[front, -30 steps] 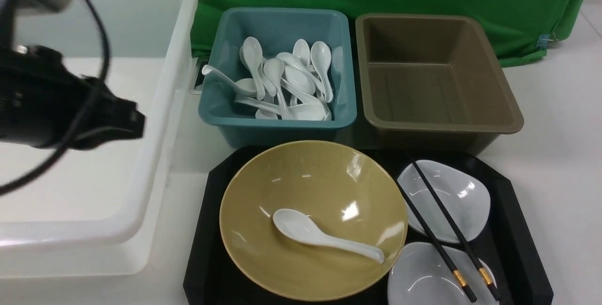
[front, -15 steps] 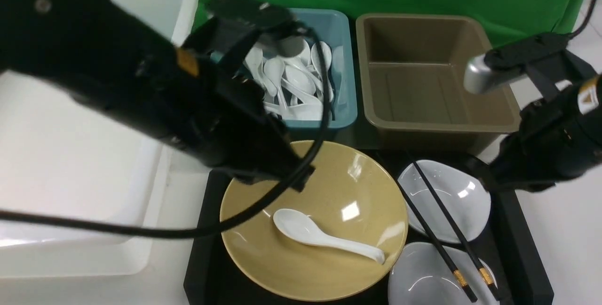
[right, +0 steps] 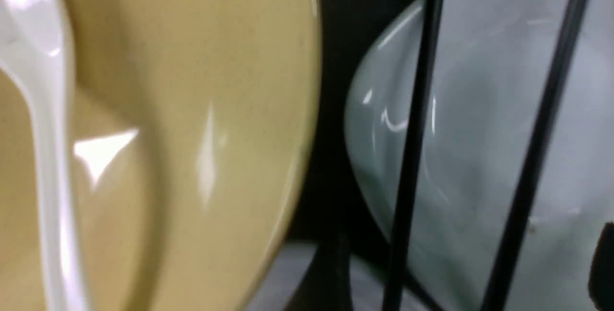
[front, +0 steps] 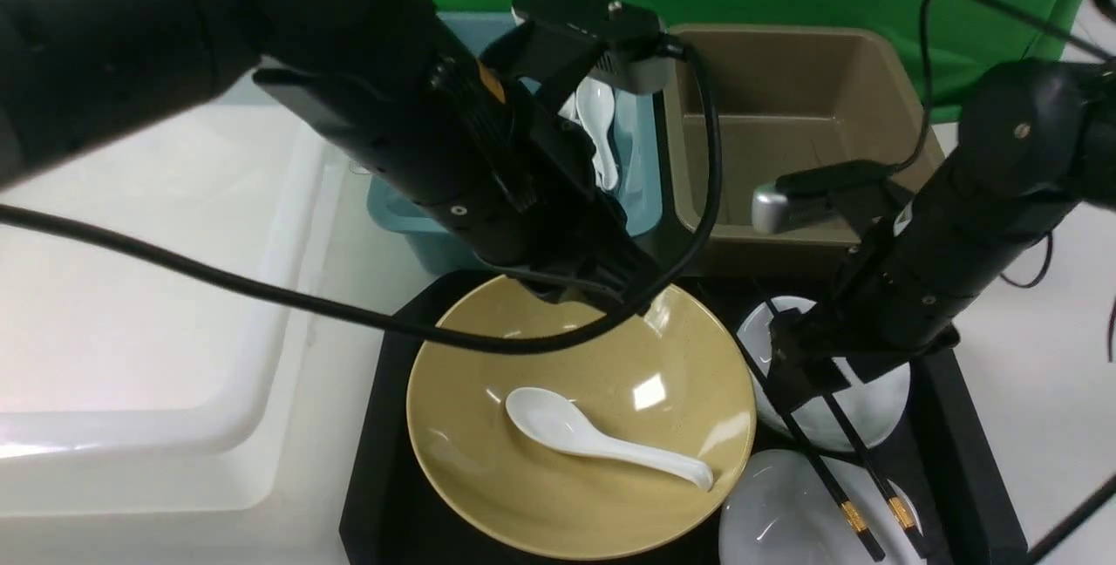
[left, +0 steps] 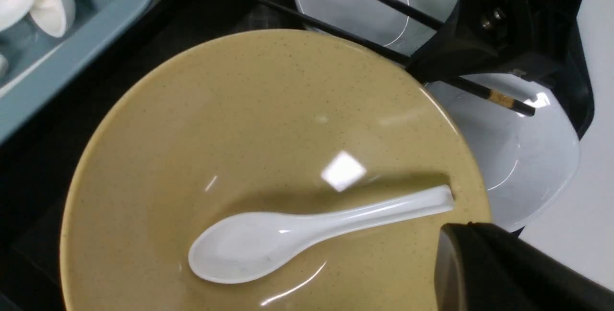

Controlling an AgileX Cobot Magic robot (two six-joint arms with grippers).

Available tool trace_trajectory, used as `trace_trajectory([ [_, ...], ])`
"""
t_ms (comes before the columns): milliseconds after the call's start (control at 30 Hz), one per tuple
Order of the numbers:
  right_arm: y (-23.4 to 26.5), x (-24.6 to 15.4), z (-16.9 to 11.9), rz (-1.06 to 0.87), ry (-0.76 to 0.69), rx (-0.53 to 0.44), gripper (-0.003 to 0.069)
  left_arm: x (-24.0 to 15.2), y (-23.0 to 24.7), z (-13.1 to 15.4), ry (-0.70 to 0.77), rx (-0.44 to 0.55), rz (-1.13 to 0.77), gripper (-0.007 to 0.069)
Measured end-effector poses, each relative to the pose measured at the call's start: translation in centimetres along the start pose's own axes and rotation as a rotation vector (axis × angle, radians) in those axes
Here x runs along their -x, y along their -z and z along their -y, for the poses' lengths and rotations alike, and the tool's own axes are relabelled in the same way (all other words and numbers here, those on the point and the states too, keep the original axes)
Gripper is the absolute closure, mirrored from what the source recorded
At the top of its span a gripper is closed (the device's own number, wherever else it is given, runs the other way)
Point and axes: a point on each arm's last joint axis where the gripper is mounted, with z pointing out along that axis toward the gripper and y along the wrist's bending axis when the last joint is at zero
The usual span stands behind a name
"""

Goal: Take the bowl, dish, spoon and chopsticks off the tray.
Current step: Use the right arm to grab the chopsticks

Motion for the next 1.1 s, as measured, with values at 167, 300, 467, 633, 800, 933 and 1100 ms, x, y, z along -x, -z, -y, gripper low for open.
trace_trajectory([
  [167, -1.9, 0.5, 0.2, 0.007, -0.004, -0.007, 0.0049, 0.2, 0.0, -0.3, -0.017, 0.029, 0.016, 0.0631],
  [300, -2.6, 0.8, 0.4, 0.019, -0.006, -0.013, 0.0088, 0.3, 0.0, -0.3, -0.021, 0.037, 0.026, 0.0631],
  [467, -2.7, 1.1, 0.6, 0.048, 0.012, -0.04, 0.0132, 0.4, 0.0, -0.4, -0.025, 0.046, 0.035, 0.0631],
  [633, -3.8, 1.1, 0.9, 0.024, 0.013, -0.047, 0.0165, 0.4, 0.0, -0.4, -0.025, 0.049, 0.037, 0.0631],
  [800, -4.4, 1.0, 1.0, 0.007, -0.007, -0.046, 0.0232, 0.4, 0.0, -0.5, -0.027, 0.05, 0.038, 0.0631],
  [933, -4.4, 0.9, 1.0, -0.001, -0.015, -0.045, 0.0466, 0.4, 0.0, -0.5, -0.024, 0.052, 0.037, 0.0631],
  [1100, -4.2, 0.7, 0.9, -0.028, -0.021, -0.04, 0.0584, 0.4, 0.0, -0.5, -0.011, 0.052, 0.037, 0.0631],
])
